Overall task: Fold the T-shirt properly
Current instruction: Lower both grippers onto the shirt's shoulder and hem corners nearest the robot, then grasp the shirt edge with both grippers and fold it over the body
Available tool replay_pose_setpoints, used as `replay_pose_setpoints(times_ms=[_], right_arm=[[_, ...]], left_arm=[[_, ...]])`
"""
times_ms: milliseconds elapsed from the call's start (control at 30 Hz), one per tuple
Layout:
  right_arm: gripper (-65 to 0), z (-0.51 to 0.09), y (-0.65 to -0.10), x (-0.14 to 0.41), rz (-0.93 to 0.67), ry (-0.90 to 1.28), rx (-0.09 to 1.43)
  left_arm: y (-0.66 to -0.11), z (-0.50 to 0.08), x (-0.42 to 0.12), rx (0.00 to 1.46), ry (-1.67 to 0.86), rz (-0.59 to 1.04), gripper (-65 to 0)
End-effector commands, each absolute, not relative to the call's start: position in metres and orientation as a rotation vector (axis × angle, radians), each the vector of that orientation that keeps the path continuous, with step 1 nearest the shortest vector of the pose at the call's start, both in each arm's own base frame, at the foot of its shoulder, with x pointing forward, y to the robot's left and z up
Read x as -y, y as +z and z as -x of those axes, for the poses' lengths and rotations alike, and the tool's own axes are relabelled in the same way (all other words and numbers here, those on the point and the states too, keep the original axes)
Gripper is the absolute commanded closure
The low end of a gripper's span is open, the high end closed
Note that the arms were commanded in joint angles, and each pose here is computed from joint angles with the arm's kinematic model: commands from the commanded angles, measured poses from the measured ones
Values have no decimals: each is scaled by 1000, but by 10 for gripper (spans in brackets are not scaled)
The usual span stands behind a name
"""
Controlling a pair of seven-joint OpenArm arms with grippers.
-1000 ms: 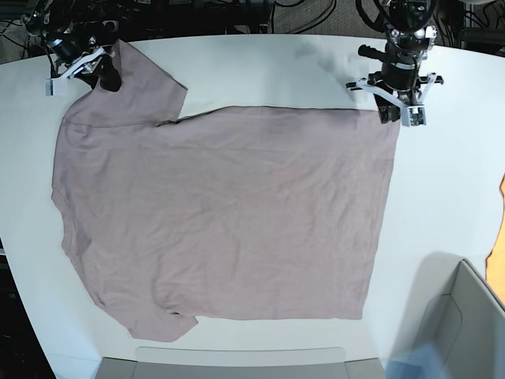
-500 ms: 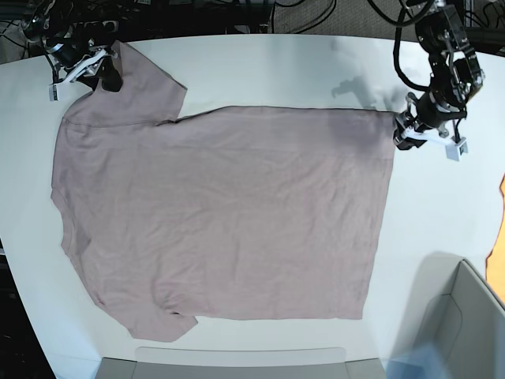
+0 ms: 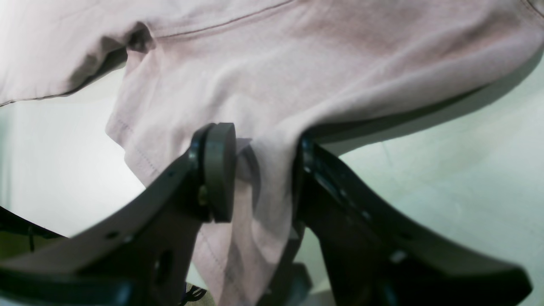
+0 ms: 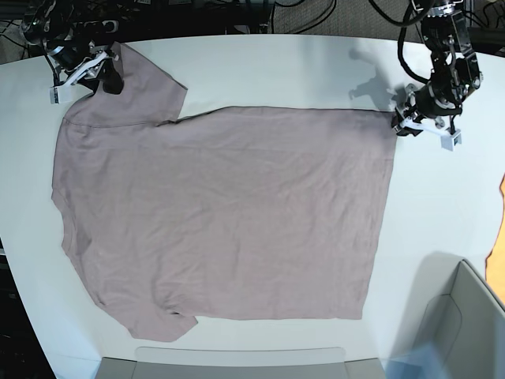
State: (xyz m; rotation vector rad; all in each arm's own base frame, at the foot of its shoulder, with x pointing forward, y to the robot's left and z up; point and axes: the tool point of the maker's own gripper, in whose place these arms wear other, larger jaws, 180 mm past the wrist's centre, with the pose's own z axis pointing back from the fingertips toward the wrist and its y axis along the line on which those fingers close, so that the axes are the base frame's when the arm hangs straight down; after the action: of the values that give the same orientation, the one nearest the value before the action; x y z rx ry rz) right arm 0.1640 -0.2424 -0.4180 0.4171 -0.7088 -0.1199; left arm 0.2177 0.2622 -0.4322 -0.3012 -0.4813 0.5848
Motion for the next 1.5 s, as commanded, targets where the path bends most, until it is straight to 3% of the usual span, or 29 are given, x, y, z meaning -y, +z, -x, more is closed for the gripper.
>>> replay_pose_setpoints(times_ms=[0,233,333,433,500,1167,1467], right_arm=[[-204,-155,-427,249,-375,-107,637],[-203,-157,-425,249,-375,-105,642],[-175,-157,-426,248,-376,-104,642],[-64,-157,-426,248,-376,-104,642],[0,-157,-425,249,-375,-105,642],[0,-137,-357,272,-182,46,721],[0,-150,-343,272,-159,84,763]], left_arm=[[-438,-211,-254,434,563,303,-217],[-445,-210,-231,401,508,328,-204],[-447,-209,-228,393,498,328,-128],[-454,-203,-233,371,522,319,-2],[-461,-198,-237,348,537,313,0],[-412,-157,-308,478,647,168,0],[-387,-162,-314,548,623,142,0]])
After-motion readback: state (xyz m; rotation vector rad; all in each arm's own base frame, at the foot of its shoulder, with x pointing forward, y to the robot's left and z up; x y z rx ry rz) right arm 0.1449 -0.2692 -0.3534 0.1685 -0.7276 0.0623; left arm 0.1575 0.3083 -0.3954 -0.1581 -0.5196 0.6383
